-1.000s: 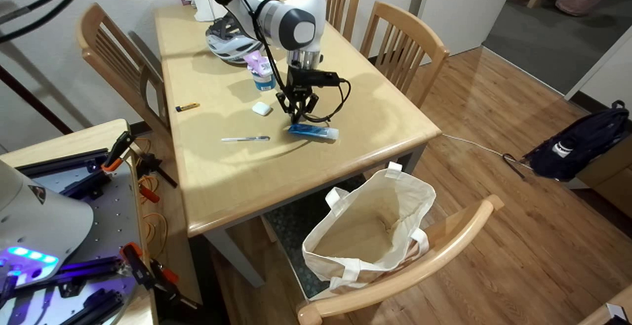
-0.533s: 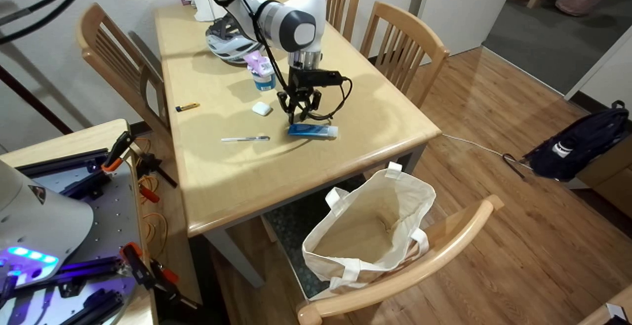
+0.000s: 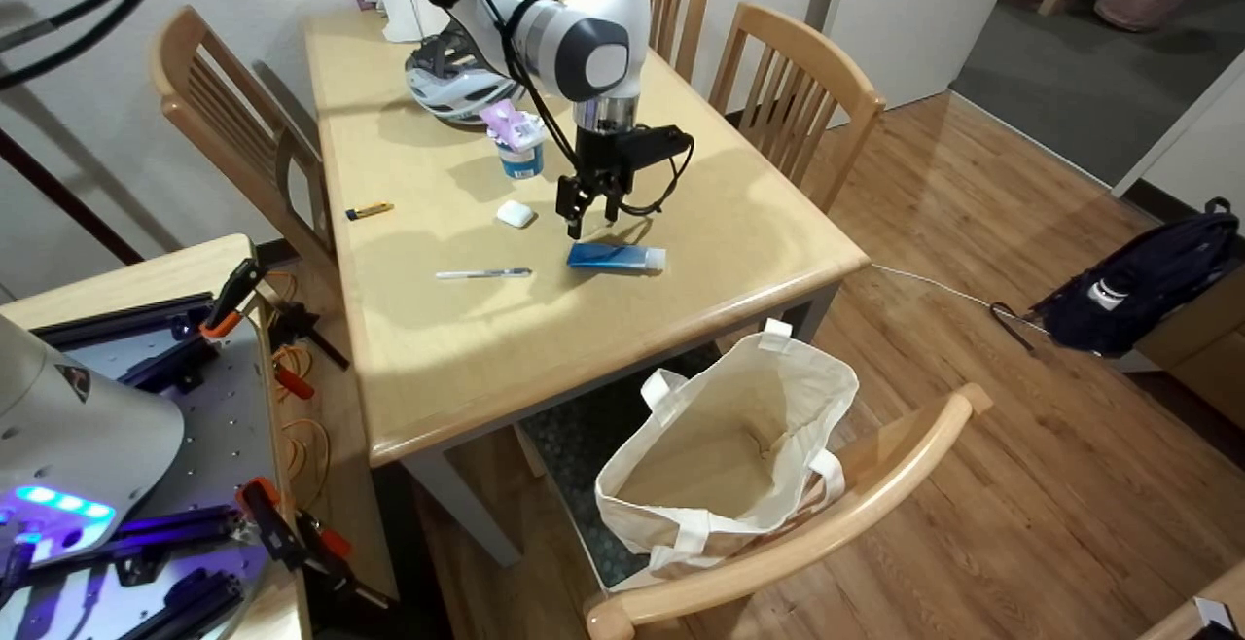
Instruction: Put the blue tube in the bag
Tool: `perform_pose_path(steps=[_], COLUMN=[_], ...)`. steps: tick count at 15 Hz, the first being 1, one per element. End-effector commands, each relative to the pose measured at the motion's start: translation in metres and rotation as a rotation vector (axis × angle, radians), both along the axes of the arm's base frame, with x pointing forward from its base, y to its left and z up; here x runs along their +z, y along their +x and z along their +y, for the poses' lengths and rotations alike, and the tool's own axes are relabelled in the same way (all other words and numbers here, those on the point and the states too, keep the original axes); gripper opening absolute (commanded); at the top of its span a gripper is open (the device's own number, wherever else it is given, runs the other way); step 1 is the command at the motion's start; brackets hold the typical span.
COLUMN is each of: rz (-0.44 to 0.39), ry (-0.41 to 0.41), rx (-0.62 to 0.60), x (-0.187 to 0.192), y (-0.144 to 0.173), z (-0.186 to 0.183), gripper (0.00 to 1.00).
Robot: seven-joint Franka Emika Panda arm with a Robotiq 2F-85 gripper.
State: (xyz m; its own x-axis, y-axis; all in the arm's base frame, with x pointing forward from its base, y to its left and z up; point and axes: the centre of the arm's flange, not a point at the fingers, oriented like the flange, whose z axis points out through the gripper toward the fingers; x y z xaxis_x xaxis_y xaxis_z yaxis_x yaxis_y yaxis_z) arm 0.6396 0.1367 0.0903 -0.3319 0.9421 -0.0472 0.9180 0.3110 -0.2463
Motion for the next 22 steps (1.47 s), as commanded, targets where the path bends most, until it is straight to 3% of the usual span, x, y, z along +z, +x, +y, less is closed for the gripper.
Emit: perform_pose_path(steps=[1,2,3,4,6,8,12,15,22], rz=[0.072,0.121,0.183,0.116,0.168,0.119,-0.039,-0.034,-0.017], ry=[0.074,0.057,-0.021,0.021,-0.004,-0.024,0.078,0.099,0.059], rx=[0.169,0.207,0.205,0.156,0.163,0.252,0.307,0.291,0.289], x=[0.025,0.028,0.031,0.012,0.02,0.013,-0.012,-0.021,0.004], y=[-0.011,-0.013,-0.01,-0.006,-0.01,-0.008,-0.012,-0.025,-0.022], z=[-0.025,-0.03,-0.032,-0.024,-0.032,-0.028,-0.027,-0.034,-0.05], gripper=[1.0,1.0,1.0,1.0,1.0,1.0,1.0,1.0,1.0])
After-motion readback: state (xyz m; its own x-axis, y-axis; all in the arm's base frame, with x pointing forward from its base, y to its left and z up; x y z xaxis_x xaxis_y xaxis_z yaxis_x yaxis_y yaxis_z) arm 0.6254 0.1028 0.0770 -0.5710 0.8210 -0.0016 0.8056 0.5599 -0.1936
